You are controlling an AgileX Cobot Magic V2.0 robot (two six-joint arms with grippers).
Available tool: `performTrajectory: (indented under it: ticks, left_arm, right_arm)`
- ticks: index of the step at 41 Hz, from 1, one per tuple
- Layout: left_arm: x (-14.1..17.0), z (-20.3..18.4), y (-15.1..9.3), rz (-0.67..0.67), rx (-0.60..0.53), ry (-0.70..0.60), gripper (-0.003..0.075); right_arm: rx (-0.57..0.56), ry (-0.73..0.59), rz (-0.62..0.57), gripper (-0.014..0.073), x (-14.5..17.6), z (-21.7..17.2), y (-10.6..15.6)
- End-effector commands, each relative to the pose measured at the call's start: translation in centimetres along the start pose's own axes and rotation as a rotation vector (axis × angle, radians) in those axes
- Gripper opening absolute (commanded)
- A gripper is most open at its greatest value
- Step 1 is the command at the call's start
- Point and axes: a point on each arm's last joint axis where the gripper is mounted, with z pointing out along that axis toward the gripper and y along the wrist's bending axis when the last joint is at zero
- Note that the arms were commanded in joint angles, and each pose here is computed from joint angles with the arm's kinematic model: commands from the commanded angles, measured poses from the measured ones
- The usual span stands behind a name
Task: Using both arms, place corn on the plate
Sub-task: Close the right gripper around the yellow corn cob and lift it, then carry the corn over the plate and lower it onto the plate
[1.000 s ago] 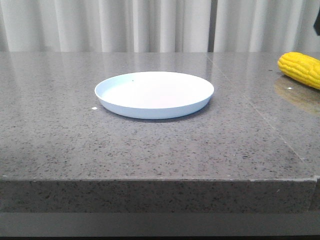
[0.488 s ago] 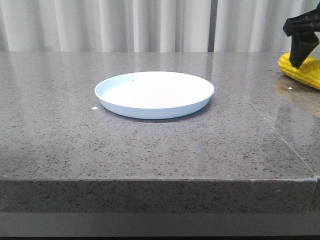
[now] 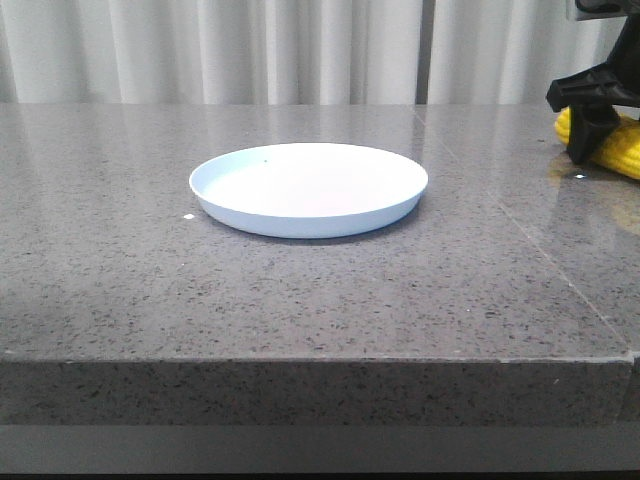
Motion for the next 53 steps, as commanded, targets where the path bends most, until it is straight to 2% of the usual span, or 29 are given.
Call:
performTrajectory:
  ticks: [1, 3, 11, 15, 24, 32, 41, 53]
  left_arm:
    - [-1.1, -0.6, -0.1, -0.003, 0.010, -0.091, 0.0441]
    - [-1.1, -0.6, -0.1, -0.003, 0.010, -0.091, 0.0441]
    - [-1.1, -0.6, -0.1, -0.003, 0.010, -0.091, 0.0442]
    - [-1.1, -0.6, -0.1, -0.003, 0.010, -0.091, 0.0441]
    - [-1.1, -0.6, -0.1, -0.003, 0.010, -0.091, 0.0441]
    - [-1.1, -0.6, -0.1, -0.003, 0.010, -0.091, 0.0441]
    - [-1.1, -0.6, -0.1, -0.003, 0.010, -0.091, 0.0441]
    - [-1.1, -0.6, -0.1, -0.003, 0.010, -0.091, 0.0441]
  right_arm:
    - [0.010, -0.136, -0.006, 0.0281, -2.1, -2.6, -0.4]
    - [0.011, -0.132, -0.006, 0.0250, -2.2, -2.7, -0.4]
    - [0.006, -0.122, 0.002, 0.0260, -3.2, -4.5, -0.2]
    - [-0.019, -0.132, -0.003, 0.0260, -4.2, -6.7, 0.8]
    - [-0.103, -0.199, -0.080, 0.0258, -6.1, -12.3, 5.1]
    - [-0.259, -0.257, -0.136, 0.0258, -6.2, -15.8, 10.4]
    - [-0.421, -0.211, -0.183, 0.0258, -4.6, -16.5, 15.7]
    - [-0.487, -0.170, -0.260, 0.0258, -2.3, -13.7, 20.7]
